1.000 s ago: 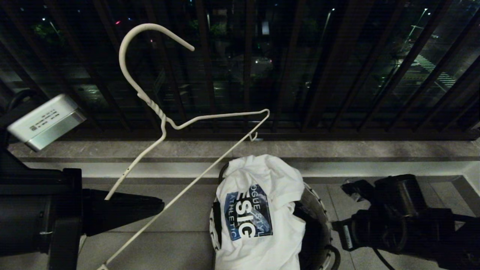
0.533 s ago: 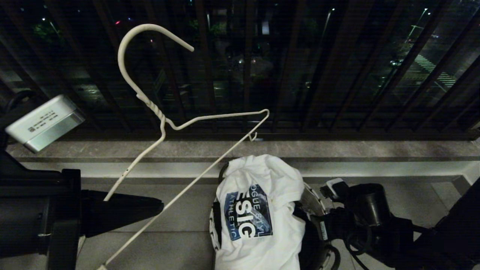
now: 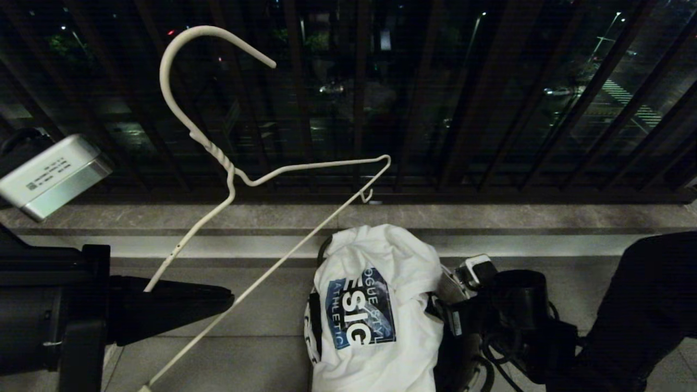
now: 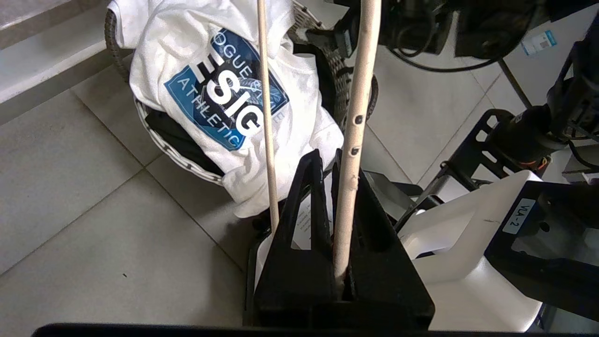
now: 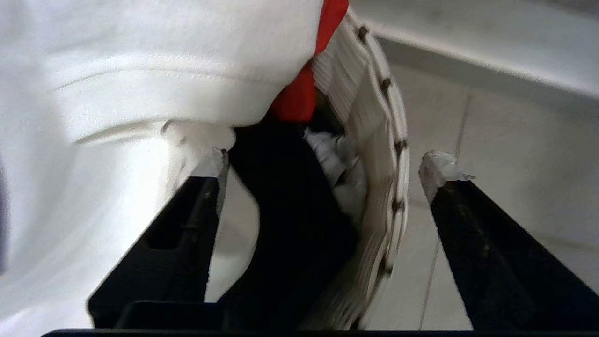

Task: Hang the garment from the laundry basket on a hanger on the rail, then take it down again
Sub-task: Pick up clothes from the basket

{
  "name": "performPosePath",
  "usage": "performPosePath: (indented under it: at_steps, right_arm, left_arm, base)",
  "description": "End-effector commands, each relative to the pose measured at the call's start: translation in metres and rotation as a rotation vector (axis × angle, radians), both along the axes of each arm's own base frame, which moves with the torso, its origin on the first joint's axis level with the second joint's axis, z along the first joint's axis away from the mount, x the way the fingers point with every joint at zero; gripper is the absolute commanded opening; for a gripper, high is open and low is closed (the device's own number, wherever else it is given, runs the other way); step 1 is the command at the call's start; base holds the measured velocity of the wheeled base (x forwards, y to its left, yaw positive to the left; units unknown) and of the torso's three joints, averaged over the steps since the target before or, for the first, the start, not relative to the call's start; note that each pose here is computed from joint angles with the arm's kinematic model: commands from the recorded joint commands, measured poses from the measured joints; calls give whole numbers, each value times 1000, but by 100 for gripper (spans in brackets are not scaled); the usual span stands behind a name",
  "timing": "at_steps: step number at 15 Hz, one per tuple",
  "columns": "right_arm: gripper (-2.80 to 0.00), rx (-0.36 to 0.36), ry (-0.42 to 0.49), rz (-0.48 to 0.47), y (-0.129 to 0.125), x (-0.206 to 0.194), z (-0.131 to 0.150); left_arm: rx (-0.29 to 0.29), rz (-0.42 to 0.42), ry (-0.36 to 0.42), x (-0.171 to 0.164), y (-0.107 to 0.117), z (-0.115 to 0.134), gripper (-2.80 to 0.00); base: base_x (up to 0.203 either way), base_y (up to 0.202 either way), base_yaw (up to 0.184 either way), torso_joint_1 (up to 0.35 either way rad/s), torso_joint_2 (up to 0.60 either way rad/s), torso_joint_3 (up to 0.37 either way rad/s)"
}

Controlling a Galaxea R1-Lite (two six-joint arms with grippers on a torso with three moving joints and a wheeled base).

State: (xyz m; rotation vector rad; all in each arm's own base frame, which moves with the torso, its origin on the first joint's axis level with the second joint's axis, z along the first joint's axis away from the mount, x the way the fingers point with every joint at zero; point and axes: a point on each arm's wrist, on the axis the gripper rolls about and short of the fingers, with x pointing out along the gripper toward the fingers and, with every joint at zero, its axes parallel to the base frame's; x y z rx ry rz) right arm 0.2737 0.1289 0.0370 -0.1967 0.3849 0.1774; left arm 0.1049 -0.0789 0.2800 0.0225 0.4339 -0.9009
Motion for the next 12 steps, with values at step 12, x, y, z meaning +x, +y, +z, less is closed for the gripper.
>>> performPosePath:
  at_steps: [12]
  right_arm:
    - [0,6,-243,-66,9,16,11]
  left_arm:
    - [-12,-2,-17,-5,3,3,-280]
  base:
    - [0,0,0,0,0,0]
